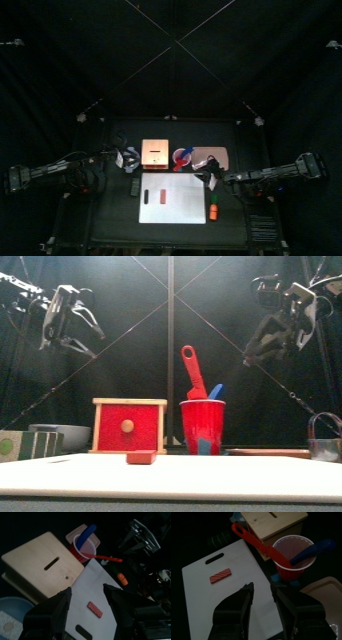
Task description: Grab rice
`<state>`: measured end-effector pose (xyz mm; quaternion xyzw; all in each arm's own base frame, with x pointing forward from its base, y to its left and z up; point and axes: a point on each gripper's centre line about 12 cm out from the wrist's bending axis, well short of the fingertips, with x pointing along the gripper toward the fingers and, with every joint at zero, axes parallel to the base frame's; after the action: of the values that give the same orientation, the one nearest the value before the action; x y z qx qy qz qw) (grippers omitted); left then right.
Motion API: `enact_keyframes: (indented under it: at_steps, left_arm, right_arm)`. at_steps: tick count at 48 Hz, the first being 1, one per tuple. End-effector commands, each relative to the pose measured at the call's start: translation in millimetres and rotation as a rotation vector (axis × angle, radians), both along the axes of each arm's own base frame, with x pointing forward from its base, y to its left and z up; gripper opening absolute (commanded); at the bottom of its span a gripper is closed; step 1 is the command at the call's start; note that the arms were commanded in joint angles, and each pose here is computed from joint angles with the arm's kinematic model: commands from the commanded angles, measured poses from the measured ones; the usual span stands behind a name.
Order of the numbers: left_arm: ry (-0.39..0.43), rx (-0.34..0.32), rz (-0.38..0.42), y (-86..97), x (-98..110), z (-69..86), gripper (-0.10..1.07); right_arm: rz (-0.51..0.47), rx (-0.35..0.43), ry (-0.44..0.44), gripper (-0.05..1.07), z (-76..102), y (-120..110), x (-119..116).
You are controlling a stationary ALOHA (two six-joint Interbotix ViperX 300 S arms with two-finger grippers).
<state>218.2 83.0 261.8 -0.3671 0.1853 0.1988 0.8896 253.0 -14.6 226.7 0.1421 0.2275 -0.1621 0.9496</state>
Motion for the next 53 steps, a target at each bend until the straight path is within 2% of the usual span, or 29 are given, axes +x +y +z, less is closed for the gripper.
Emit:
enact_keyframes:
  at_steps: [1,5,8,13,18,23,31,41,53]
  left_arm:
    - [0.021,-0.054,0.036,10.8,-2,8.1,0.87]
    - [0.085,-0.114,0.064,18.3,-6,5.1,0.87]
    - [0.164,-0.152,0.072,22.3,-8,-0.6,0.87]
    - [0.361,-0.208,0.098,29.2,-10,-14.7,0.87]
    - [0.522,-0.232,0.193,41.6,-14,-25.0,0.87]
    - [0.628,-0.221,0.293,46.3,-12,-36.6,0.87]
    - [0.665,-0.236,0.388,36.2,-3,-52.5,0.87]
    - [0.679,-0.275,0.453,22.7,4,-75.0,0.87]
    - [0.697,-0.306,0.497,24.1,11,-98.7,0.87]
  right_arm:
    - [-0.004,0.0,-0.015,0.72,4.6,-1,0]
    - [-0.007,0.0,-0.009,0.72,2.3,-2,-1]
    - [-0.008,-0.001,-0.004,0.72,0.6,-2,-2]
    - [-0.015,-0.001,0.002,0.72,-1.7,-4,-3]
    - [-0.025,-0.002,0.01,0.72,-4.3,-7,-4]
    - [-0.034,-0.003,0.011,0.72,-4.8,-9,-5]
    - [-0.045,-0.006,0.014,0.72,-5.6,-12,-5]
    - [-0.06,-0.01,0.018,0.72,-7.2,-17,-6]
    - [-0.063,-0.01,0.031,0.72,-11.8,-17,-9]
